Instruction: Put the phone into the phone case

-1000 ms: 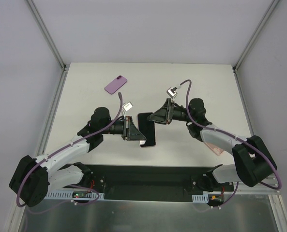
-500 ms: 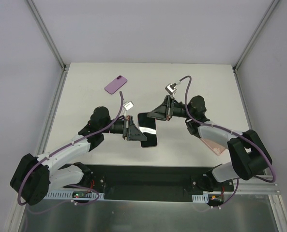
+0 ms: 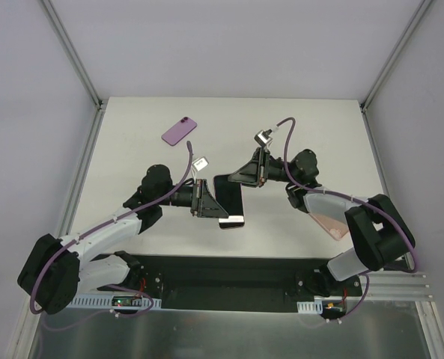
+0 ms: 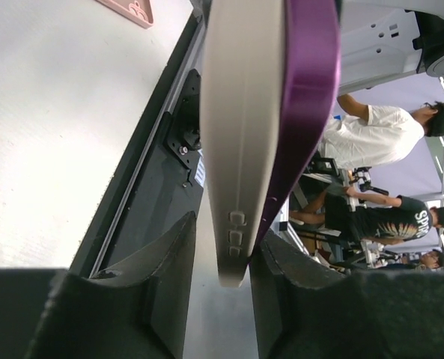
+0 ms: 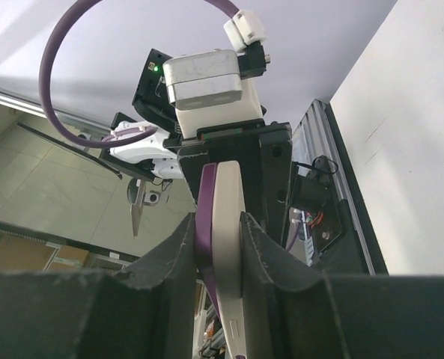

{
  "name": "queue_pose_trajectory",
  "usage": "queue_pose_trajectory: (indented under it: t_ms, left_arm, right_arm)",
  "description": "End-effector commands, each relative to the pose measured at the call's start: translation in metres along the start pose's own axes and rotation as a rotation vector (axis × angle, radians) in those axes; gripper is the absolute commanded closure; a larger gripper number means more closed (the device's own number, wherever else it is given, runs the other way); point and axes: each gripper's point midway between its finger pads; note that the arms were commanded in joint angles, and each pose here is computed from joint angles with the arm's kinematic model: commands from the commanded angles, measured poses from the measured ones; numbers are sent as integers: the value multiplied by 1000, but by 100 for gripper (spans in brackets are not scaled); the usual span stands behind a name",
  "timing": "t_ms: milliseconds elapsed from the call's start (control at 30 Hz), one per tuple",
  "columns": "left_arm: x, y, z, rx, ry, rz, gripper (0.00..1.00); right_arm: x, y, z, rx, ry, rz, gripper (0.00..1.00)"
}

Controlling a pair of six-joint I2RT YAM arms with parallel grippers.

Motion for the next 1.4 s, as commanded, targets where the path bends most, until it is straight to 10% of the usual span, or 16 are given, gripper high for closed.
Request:
queue_pose_trajectory:
  t_ms: [0,233,767,1167,1367]
  left_arm:
    - [1,-12,6,-3,-2,-59,79]
    - [3,-9,14,-59,7,-52,100]
    - [-9,-23,23,-79,-88,-166,100]
    - [-9,-24,3,-5,3,-149,100]
    - [-9,-23,0,2,20,-143,100]
  right_arm:
    - [-3,4,44,-150,-138,9,94]
    - [-5,0,39,-113,-123,-11,51]
    - [-24,28,-21,-221,238,50,78]
    - [-15,45,-11,-219,164,133,69]
    - [-11,46,15,-278,38,144,86]
Point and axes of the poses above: each gripper's point midway between its finger pads, its own x axis out along the fingers, its own z axis along the line the jaws close on, y = z × x, and after that the axes turned 5 degrees about x, right-handed
